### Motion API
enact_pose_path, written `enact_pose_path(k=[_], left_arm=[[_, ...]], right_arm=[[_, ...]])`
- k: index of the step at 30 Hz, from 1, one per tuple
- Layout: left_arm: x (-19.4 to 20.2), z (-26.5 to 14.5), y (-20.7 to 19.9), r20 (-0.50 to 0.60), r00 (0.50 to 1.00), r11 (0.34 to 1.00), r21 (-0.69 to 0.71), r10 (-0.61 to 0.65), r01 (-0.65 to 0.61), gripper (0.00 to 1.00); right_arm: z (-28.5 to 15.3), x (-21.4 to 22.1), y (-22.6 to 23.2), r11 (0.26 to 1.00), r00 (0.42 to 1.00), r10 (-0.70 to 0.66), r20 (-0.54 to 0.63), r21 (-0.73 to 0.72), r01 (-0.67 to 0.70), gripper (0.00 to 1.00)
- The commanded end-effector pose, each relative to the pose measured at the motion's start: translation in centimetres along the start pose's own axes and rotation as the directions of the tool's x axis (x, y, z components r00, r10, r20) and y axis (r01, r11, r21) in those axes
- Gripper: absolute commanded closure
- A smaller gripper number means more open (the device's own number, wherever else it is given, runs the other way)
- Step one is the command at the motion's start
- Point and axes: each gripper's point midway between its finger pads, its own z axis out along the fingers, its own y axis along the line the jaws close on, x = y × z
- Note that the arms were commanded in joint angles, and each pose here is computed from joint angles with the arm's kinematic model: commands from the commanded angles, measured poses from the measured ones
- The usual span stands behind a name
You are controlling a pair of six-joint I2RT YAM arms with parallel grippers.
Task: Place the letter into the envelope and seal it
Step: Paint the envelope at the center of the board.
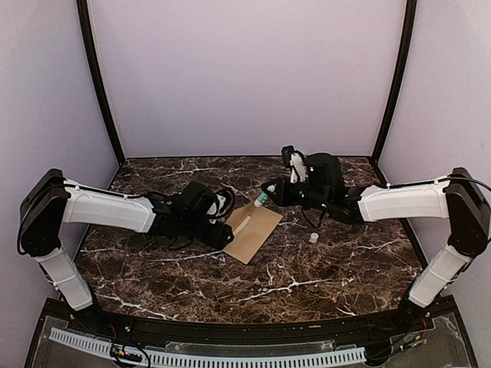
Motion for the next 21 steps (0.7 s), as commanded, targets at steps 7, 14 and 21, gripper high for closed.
enact_pose_path(k=[7,14,21], left_arm=[[-9.2,-12.9,-1.0,0.45,0.891,0.995,0.096,-0.063,0.022,0.1],[-12.2,-17.2,-4.9,0.526,0.847,0.948,0.302,-0.076,-0.102,0.04],[-12.6,-19.1,-7.8,0.54,0.839,0.859,0.458,-0.067,-0.227,0.04]], right_arm=[[-3.1,-2.0,3.1,0.981,0.998,0.012,0.068,-0.193,0.001,1.0],[-4.9,-2.7,8.5,0.894,0.999,-0.039,0.024,-0.446,0.045,1.0],[-6.0,-2.9,11.5,0.825,0.997,-0.074,0.002,-0.562,0.062,1.0]])
